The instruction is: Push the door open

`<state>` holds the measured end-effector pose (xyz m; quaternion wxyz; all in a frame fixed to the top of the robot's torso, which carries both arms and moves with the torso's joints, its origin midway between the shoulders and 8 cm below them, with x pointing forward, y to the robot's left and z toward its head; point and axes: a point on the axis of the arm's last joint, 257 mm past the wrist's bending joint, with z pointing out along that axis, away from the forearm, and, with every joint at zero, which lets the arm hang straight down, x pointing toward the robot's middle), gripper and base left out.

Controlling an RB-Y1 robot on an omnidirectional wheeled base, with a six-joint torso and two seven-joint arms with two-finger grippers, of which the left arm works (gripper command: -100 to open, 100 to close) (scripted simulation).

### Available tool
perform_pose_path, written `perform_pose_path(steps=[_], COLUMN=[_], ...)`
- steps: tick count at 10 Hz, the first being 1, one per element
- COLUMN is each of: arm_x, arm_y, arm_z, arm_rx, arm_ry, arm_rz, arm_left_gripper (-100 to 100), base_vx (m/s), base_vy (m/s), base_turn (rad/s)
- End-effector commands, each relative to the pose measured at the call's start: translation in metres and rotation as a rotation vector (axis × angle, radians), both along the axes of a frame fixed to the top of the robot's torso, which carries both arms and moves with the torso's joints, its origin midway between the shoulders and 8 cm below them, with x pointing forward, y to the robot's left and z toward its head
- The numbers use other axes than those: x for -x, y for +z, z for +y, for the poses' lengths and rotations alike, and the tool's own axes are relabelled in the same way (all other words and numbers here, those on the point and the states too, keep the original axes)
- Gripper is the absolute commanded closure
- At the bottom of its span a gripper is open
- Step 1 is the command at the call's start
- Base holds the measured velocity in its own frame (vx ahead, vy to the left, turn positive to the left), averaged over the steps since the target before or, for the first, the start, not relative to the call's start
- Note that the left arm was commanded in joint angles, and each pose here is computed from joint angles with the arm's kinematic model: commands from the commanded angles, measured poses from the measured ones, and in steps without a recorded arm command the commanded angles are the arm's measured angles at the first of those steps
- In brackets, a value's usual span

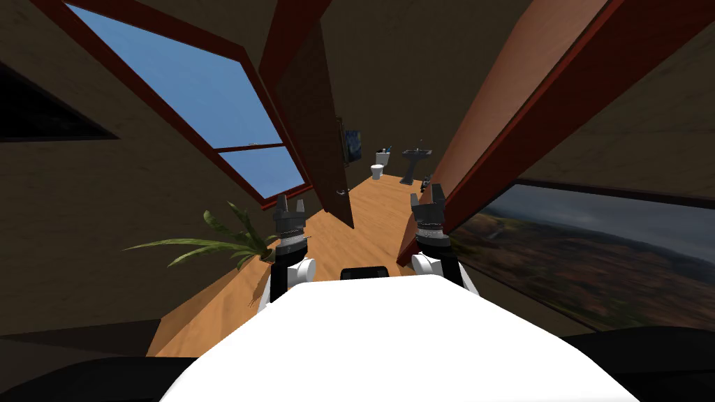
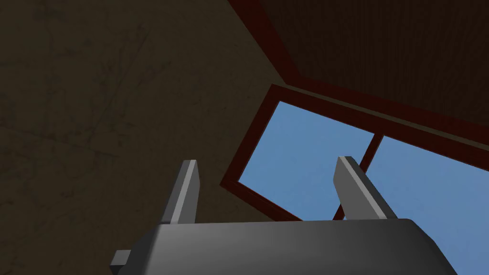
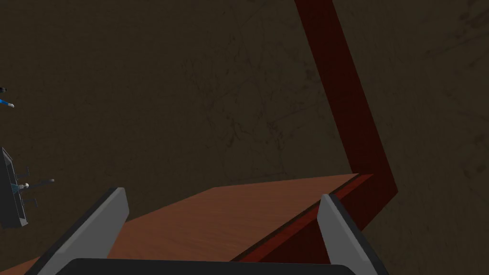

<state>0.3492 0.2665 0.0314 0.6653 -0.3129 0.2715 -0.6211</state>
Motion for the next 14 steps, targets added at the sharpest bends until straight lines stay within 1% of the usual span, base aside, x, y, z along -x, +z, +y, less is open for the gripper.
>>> perform_pose_path(steps=[1,3,4,5,9,14], arm_x=[-0.006,-0.016,-0.019,-0.025,-0.039,-0.056], arm_y=[-0.010,-0.027,-0.033,-0.045,-0.076,-0.121], arm_z=[-0.003,-0.008,-0.010,-0.014,-0.023,-0.038], arm_rx=[-0.001,-0.003,-0.003,-0.004,-0.006,-0.010], arm_ry=[-0.010,-0.028,-0.033,-0.045,-0.072,-0.112], arm_rz=[0.016,0.046,0.056,0.076,0.126,0.200], arm_left_gripper=[-100,-100,-100,-100,-100,-100], base_vx=[0.063,0.125,0.130,0.138,0.097,0.095], base_vy=[0.034,0.092,0.078,0.103,0.087,0.088], base_turn=[-0.051,-0.096,-0.067,-0.088,-0.070,-0.082])
